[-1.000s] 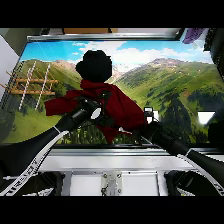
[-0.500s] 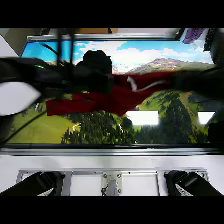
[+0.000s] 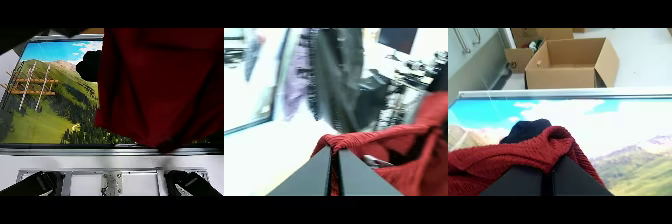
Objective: Fold the clothes and pants, and hang the long-sleeved shirts on hangers.
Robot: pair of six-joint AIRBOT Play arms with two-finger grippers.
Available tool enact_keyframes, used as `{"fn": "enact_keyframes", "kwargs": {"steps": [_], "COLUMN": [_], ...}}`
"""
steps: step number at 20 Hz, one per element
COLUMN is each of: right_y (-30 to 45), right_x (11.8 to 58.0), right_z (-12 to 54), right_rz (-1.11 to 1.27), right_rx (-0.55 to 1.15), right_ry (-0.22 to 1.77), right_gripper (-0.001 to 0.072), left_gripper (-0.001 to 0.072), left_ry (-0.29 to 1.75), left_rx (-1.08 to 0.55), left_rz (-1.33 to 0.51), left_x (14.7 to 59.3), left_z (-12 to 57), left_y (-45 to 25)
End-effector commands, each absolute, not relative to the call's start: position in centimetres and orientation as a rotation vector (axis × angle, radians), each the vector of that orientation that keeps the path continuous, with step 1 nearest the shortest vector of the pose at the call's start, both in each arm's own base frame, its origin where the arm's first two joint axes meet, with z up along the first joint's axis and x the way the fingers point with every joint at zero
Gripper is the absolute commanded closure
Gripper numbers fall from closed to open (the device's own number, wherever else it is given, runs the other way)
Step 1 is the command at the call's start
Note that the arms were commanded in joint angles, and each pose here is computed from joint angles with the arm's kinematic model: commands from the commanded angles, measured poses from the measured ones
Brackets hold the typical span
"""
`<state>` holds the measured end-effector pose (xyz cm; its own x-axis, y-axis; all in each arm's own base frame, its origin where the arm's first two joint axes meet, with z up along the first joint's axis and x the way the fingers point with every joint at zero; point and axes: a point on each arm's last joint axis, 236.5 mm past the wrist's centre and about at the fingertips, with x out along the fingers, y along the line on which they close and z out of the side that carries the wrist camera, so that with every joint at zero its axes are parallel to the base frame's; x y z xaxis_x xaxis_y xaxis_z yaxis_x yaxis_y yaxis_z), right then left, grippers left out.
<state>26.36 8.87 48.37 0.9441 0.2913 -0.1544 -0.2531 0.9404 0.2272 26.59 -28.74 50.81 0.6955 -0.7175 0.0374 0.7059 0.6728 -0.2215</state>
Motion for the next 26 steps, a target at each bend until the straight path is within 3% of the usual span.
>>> {"fn": "enact_keyframes", "kwargs": {"steps": [1, 3, 5, 8, 13, 16, 22, 23, 24, 25, 26], "right_y": [9.7, 9.5, 8.7, 8.1, 6.2, 6.4, 7.7, 8.2, 8.8, 8.9, 8.8], "right_x": [30.0, 33.1, 33.6, 31.2, 23.5, 26.0, 37.0, 37.8, 38.3, 38.6, 38.5], "right_z": [42.9, 35.6, 27.2, 17.2, 6.8, 4.7, 2.0, 1.8, 1.9, 2.2, 2.8], "right_rz": [0.234, 0.192, 0.167, 0.167, 0.22, 0.214, 0.11, 0.119, 0.131, 0.134, 0.134], "right_rx": [0.057, -0.105, -0.229, -0.307, -0.414, -0.389, -0.18, -0.159, -0.141, -0.137, -0.137], "right_ry": [0.379, 0.628, 0.933, 1.24, 1.622, 1.588, 1.273, 1.246, 1.226, 1.206, 1.192], "right_gripper": [0.0693, 0.0693, 0.0693, 0.0693, 0.0694, 0.0694, 0.0677, 0.0559, 0.0272, 0.0159, 0.0212], "left_gripper": [0.069, 0.0689, 0.0689, 0.0689, 0.0689, 0.0689, 0.0689, 0.0688, 0.0689, 0.0689, 0.0688], "left_ry": [0.228, 0.515, 0.865, 1.267, 1.62, 1.711, 1.612, 1.6, 1.6, 1.606, 1.614], "left_rx": [-0.233, -0.188, -0.077, 0.099, 0.18, 0.149, 0.096, 0.077, 0.069, 0.064, 0.067], "left_rz": [-0.639, -0.563, -0.52, -0.525, -0.629, -0.699, -0.682, -0.672, -0.664, -0.655, -0.651], "left_x": [31.9, 34.3, 33.6, 28.1, 16.5, 13.8, 19.5, 20.7, 21.3, 21.7, 21.7], "left_z": [44.8, 36.3, 26.0, 13.2, 2.0, -0.5, -2.6, -2.8, -3.0, -3.3, -3.6], "left_y": [-26.4, -25.5, -24.4, -23.6, -23.8, -25.9, -30.7, -31.0, -31.2, -31.2, -31.2]}}
